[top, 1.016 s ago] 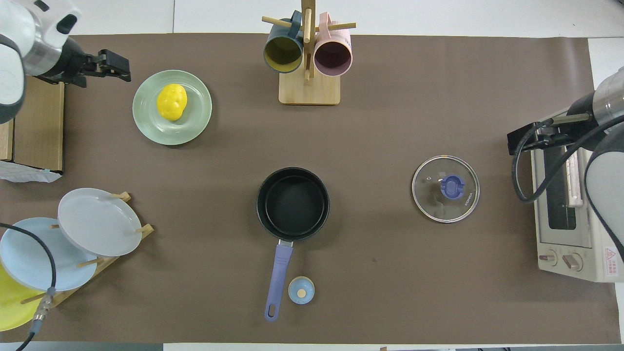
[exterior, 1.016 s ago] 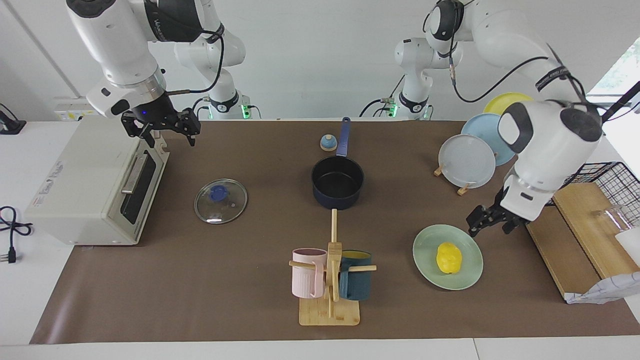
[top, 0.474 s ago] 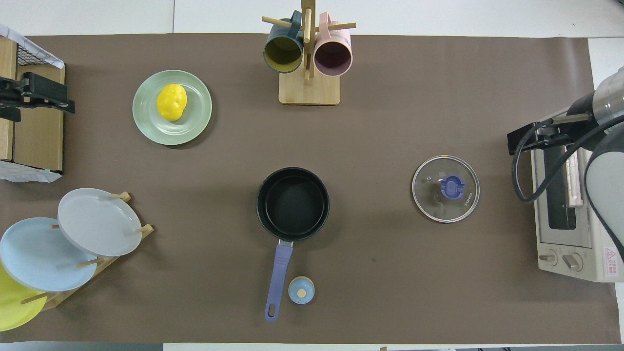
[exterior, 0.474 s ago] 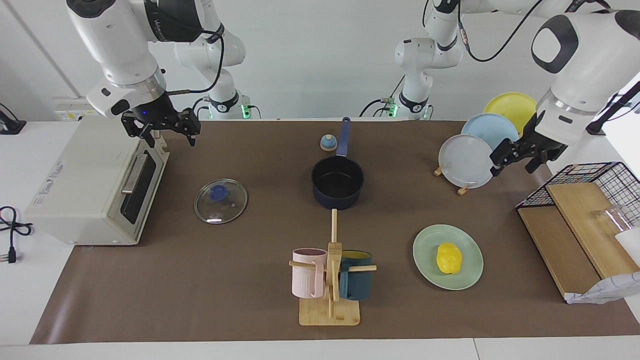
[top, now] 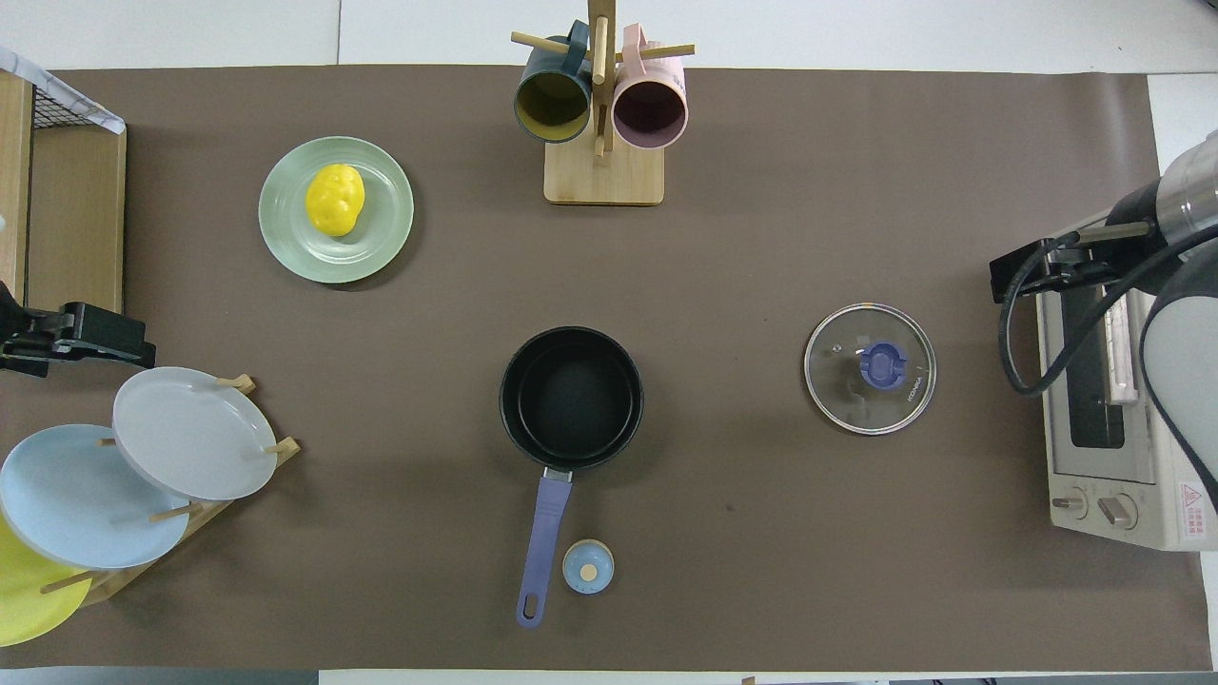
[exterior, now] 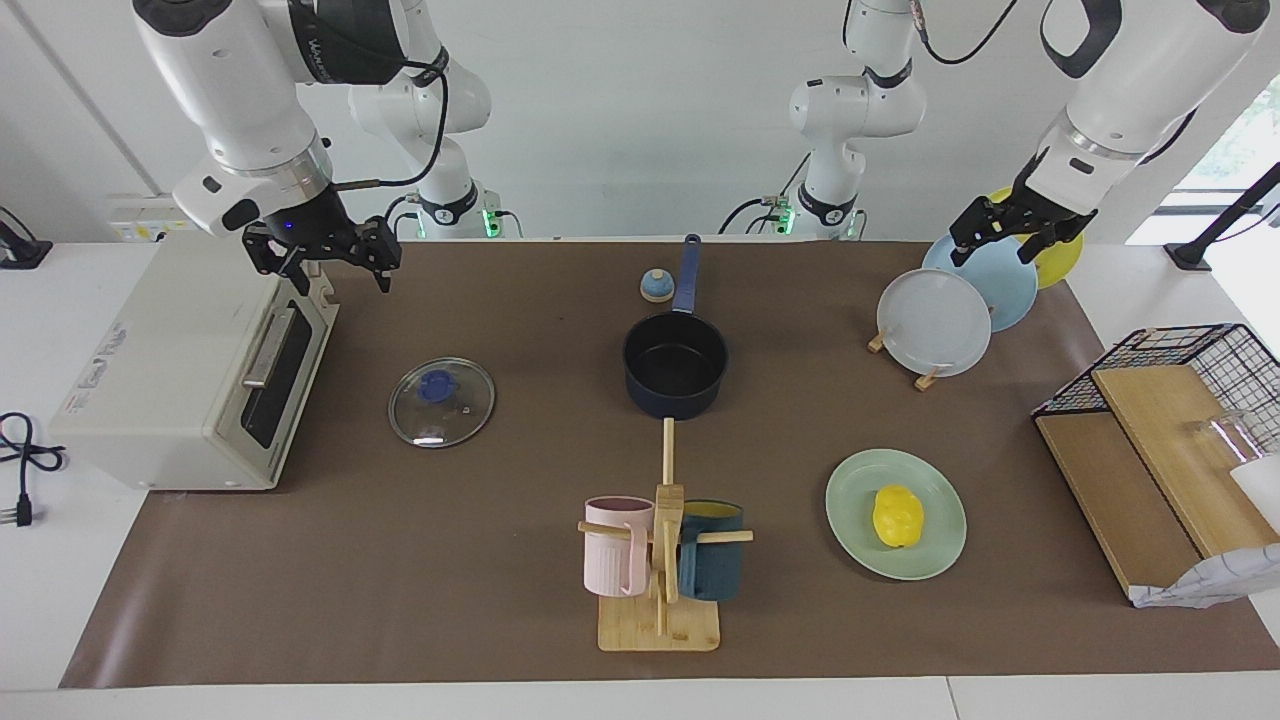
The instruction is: Transfer potato from pot to plate
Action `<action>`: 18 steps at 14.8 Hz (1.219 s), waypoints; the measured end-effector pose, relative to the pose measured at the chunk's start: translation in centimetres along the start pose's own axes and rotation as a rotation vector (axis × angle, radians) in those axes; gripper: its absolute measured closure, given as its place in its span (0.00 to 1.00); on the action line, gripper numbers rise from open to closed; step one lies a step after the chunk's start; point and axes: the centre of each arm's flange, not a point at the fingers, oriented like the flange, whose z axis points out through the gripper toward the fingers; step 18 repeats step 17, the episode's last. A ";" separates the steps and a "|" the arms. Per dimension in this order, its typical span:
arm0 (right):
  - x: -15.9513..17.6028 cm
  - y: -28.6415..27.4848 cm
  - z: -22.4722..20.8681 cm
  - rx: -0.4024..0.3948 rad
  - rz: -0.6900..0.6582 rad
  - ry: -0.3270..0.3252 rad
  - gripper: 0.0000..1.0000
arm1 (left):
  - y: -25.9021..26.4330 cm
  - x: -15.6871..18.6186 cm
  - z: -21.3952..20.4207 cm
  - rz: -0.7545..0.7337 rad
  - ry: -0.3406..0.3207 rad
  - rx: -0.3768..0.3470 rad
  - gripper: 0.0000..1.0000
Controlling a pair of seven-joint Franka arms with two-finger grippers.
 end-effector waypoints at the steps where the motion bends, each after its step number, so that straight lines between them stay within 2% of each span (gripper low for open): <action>1: 0.0 0.0 0.0 0.000 0.000 0.000 0.00 | 0.1 0.1 0.0 0.016 0.008 0.003 0.00; 5: 0.0 0.0 0.0 0.000 0.000 0.000 0.00 | 0.2 0.5 -2.6 0.038 0.045 0.011 0.00; 10: 0.0 0.2 0.0 0.000 0.004 -0.001 0.00 | 0.4 0.4 -2.3 0.041 -0.010 0.013 0.00; 18: 0.0 0.3 0.1 0.000 0.005 -0.001 0.00 | 0.6 0.5 -2.3 0.043 -0.008 0.013 0.00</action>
